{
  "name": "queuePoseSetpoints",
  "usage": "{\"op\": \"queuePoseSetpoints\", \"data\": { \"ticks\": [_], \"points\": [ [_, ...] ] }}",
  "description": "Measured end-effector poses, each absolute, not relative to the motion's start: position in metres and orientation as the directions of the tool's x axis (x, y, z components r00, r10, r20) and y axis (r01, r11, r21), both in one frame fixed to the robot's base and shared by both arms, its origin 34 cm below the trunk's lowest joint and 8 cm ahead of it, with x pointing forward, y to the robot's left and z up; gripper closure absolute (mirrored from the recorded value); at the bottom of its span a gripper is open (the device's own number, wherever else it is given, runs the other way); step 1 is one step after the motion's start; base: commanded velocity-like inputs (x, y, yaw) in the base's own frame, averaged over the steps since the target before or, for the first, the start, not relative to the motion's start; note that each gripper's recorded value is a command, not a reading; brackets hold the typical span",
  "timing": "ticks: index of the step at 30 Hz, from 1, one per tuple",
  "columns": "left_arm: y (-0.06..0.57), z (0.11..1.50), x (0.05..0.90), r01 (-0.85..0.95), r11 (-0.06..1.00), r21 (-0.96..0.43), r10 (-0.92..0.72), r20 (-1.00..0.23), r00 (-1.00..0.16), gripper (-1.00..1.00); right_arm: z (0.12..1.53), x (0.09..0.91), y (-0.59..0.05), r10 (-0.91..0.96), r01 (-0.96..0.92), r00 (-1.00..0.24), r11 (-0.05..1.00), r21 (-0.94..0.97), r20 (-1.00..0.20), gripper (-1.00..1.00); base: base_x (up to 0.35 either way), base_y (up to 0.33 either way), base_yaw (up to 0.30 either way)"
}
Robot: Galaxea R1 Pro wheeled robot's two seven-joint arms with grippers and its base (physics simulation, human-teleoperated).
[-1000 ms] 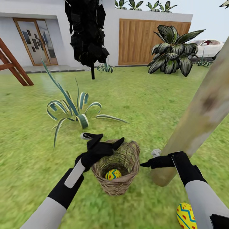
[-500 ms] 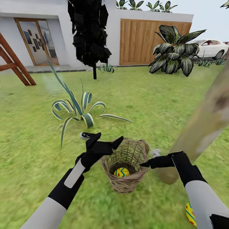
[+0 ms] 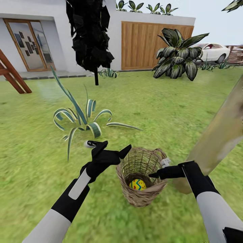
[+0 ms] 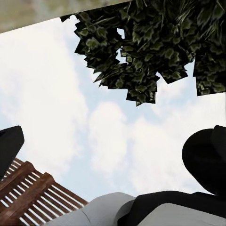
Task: Take the three Easter eggs out of the wicker basket on the lawn in the garden, then place them on the lawn next to a single tree (choose any tree) so that all three eggs are next to the same tree and none are left in the basket.
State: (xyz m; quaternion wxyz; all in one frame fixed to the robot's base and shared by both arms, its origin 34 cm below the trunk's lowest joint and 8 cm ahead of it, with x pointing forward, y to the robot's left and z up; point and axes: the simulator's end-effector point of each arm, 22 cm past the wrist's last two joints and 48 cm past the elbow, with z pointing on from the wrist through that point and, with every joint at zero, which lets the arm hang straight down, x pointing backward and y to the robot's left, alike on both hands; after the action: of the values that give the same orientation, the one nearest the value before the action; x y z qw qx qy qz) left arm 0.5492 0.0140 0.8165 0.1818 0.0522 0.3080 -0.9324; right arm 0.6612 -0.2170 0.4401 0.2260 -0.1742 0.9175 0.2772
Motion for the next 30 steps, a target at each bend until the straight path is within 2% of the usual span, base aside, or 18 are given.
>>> {"op": "queuePoseSetpoints", "data": {
  "ticks": [11,27,30],
  "points": [
    [0.013,0.821,0.546,0.377,-0.744,-0.552,-0.306,-0.219,-0.926,-1.00,0.445,0.661,-0.217,-0.194,-0.448,-0.834,0.785,0.427,-0.517,-1.00,0.171,0.268,-0.251],
    [0.014,0.829,0.542,0.386,-0.744,-0.545,-0.306,-0.235,-0.922,-1.00,0.450,0.660,-0.215,-0.193,-0.451,-0.831,0.782,0.429,-0.522,-1.00,0.237,0.211,-0.249],
    [0.014,0.829,0.541,0.387,-0.744,-0.544,-0.307,-0.236,-0.922,-1.00,0.450,0.660,-0.214,-0.193,-0.450,-0.832,0.783,0.429,-0.520,-1.00,0.059,0.050,-0.082]
  ]
}}
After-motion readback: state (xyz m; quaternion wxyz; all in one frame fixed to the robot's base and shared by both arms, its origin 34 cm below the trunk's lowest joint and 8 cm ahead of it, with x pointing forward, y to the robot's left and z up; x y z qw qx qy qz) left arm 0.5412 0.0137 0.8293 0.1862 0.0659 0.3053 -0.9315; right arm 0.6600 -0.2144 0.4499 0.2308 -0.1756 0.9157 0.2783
